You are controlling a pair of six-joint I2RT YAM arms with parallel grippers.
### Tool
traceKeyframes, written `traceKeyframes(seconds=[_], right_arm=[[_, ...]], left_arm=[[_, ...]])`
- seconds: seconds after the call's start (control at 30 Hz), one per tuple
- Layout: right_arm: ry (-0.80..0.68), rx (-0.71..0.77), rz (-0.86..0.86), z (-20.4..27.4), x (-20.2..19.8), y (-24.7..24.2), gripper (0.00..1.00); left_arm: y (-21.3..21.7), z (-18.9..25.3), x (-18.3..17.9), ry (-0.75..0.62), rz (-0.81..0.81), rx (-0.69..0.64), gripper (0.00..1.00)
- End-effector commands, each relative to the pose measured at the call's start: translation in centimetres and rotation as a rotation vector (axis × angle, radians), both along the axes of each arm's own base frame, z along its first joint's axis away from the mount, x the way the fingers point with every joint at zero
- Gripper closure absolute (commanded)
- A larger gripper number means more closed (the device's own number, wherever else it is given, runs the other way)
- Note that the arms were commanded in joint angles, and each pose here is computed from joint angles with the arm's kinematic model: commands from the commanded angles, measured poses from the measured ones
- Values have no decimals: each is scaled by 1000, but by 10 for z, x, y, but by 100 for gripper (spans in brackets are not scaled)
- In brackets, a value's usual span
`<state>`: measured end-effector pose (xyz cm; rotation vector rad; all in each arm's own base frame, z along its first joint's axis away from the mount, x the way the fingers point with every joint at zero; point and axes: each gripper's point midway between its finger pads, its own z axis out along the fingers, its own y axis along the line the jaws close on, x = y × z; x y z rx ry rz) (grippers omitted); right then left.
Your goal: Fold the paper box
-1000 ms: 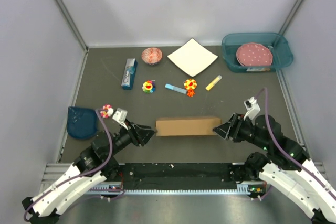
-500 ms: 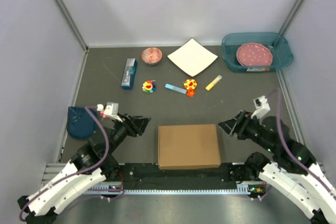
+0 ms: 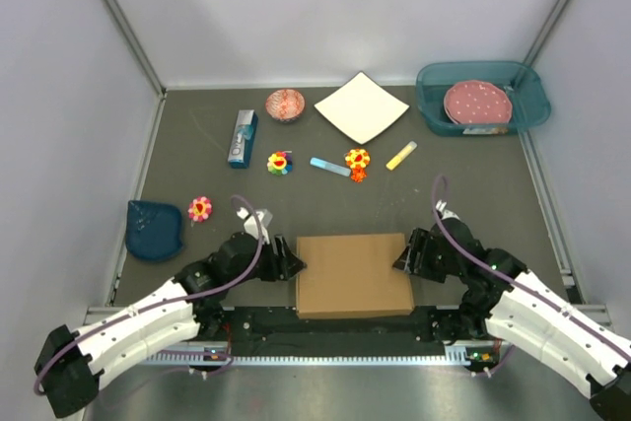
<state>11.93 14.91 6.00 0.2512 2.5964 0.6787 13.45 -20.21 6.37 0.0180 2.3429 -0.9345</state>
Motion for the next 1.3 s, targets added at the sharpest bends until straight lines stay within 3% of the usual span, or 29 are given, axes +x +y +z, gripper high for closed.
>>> traceKeyframes(seconds=[0.0,0.23,0.43,0.57,0.7,0.87,1.03,1.17,1.2,1.27], right_arm=[[-28,120,17,-2,6,23,42],[-97,117,-41,-11,29,24,59],[-175,85,-99,-6,79,18,62],[-126,14,-106,-25,111,11,62],[-152,7,-93,-13,146,16,63],[-207,8,-116,22,147,11,39],[-343,-22,-161,85,132,-14,34],[-439,3,-187,113,119,-26,31],[-453,8,-193,116,116,-28,24],[-485,10,-211,121,111,-34,21]], left_arm=[[-21,8,-5,-10,-79,-103,39],[-27,10,22,-94,2,-137,58],[-27,32,69,-175,80,-130,58],[-14,38,112,-202,140,-99,55],[-21,40,137,-182,129,-58,51],[-13,54,141,-140,140,23,39],[19,80,141,-173,253,121,36],[29,90,132,-173,304,97,37],[31,86,129,-165,317,92,38],[33,88,127,-173,326,80,39]])
